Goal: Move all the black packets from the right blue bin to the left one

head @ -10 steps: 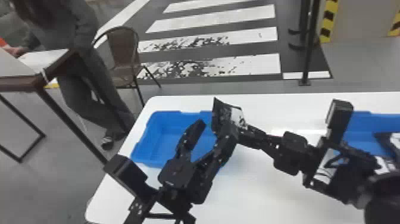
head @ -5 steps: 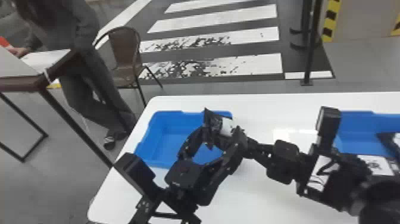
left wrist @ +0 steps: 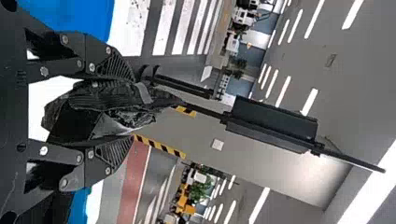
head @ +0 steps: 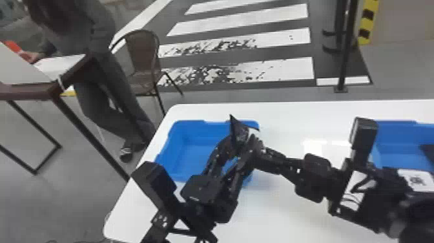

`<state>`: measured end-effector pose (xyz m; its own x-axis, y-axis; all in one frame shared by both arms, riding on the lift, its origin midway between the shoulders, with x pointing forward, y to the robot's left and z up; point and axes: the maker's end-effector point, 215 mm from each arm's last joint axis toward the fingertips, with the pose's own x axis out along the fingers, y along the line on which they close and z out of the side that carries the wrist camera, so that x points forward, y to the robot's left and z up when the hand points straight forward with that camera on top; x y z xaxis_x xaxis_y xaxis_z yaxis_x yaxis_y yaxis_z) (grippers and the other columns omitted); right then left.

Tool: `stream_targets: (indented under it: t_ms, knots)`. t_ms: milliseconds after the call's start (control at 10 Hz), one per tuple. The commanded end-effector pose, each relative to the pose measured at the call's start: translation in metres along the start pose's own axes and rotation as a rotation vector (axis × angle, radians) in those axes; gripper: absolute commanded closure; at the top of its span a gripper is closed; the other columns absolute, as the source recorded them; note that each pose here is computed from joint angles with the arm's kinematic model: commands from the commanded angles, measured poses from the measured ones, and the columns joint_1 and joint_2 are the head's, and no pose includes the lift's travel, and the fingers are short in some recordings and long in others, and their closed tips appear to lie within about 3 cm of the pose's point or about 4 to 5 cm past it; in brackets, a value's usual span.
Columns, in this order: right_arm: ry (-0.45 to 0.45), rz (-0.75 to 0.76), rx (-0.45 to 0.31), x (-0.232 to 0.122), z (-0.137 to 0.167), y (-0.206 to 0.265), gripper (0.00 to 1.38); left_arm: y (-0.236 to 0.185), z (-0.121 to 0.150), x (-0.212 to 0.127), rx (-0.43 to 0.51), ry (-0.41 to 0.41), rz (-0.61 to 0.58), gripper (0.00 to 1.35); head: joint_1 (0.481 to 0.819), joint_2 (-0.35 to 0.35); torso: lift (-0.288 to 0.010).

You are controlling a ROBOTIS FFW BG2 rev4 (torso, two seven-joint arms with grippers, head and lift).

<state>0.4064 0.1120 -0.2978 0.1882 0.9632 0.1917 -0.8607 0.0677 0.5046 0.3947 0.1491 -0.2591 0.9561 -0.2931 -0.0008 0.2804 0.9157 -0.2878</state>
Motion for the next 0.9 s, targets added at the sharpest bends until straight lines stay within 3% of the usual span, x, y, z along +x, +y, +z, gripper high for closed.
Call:
stream_targets:
  t_ms: [0, 200, 500, 600, 700, 800]
  knots:
    - [-0.002, 0.000, 0.006, 0.000, -0.001, 0.000, 1.16, -0.002, 0.006, 0.000, 0.040, -0.006, -0.002, 1.22, 0.695, 0.350, -0.140]
    - [-0.002, 0.002, 0.007, 0.000, 0.000, 0.001, 1.16, -0.001, 0.011, -0.001, 0.044, -0.023, 0.005, 1.22, 0.695, 0.350, -0.140]
    - [-0.003, 0.013, 0.080, -0.001, -0.009, 0.005, 0.93, 0.001, 0.023, -0.004, 0.074, -0.063, 0.018, 1.22, 0.695, 0.350, -0.140]
    - [0.005, 0.009, 0.115, -0.001, -0.016, 0.006, 0.57, 0.002, 0.029, -0.005, 0.080, -0.083, 0.022, 1.22, 0.695, 0.350, -0.140]
    - [0.003, -0.023, 0.080, -0.005, -0.011, 0.000, 0.15, 0.005, 0.031, -0.007, 0.078, -0.091, 0.030, 1.22, 0.695, 0.350, -0.140]
    - [-0.015, -0.097, 0.038, -0.022, -0.001, -0.015, 0.00, 0.010, 0.036, -0.007, 0.092, -0.105, 0.044, 1.22, 0.695, 0.350, -0.140]
